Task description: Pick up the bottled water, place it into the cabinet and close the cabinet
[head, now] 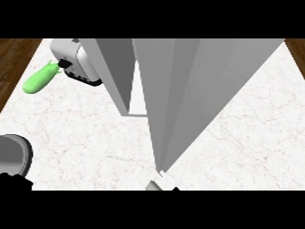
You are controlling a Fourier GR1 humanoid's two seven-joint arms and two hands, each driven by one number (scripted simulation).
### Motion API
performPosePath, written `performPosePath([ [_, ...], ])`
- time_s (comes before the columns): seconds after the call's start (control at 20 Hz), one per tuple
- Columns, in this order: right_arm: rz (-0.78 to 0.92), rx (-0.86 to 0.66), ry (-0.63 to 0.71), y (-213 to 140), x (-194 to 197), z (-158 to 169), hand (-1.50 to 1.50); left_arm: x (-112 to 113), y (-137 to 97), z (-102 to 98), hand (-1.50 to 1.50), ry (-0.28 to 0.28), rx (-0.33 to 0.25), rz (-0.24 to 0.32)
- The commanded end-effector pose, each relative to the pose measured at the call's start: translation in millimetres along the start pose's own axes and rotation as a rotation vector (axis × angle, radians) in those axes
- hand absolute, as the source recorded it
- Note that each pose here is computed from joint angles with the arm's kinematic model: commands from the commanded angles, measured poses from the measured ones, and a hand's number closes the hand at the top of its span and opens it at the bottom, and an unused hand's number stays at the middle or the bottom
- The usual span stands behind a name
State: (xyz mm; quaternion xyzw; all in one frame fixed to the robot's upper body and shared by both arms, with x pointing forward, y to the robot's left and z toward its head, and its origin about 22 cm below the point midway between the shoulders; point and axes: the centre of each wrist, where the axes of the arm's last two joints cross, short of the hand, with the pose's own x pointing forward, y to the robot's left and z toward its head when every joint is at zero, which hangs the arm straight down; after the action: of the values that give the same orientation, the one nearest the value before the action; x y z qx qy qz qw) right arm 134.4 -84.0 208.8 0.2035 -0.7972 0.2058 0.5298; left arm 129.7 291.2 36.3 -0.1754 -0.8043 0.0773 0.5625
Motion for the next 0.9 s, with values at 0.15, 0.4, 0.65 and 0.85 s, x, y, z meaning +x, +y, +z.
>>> performPosePath([
  [0.15,-0.048,-0.063,0.014,-6.9,0.6,-60.6,1.5,42.1,18.5,19.2,1.5,-0.002,-0.001,-0.007],
  [0.4,-0.029,-0.078,0.054,-39.8,-22.2,-111.1,1.5,46.3,41.0,30.6,1.5,-0.024,0.012,0.0],
  [0.65,-0.01,-0.075,0.049,-54.3,-19.9,-149.2,1.5,34.2,43.5,42.2,1.5,0.005,0.026,0.003],
  [0.85,0.014,-0.085,0.121,-69.3,-58.2,-161.4,1.5,53.3,52.8,51.2,1.5,-0.016,0.017,-0.006],
])
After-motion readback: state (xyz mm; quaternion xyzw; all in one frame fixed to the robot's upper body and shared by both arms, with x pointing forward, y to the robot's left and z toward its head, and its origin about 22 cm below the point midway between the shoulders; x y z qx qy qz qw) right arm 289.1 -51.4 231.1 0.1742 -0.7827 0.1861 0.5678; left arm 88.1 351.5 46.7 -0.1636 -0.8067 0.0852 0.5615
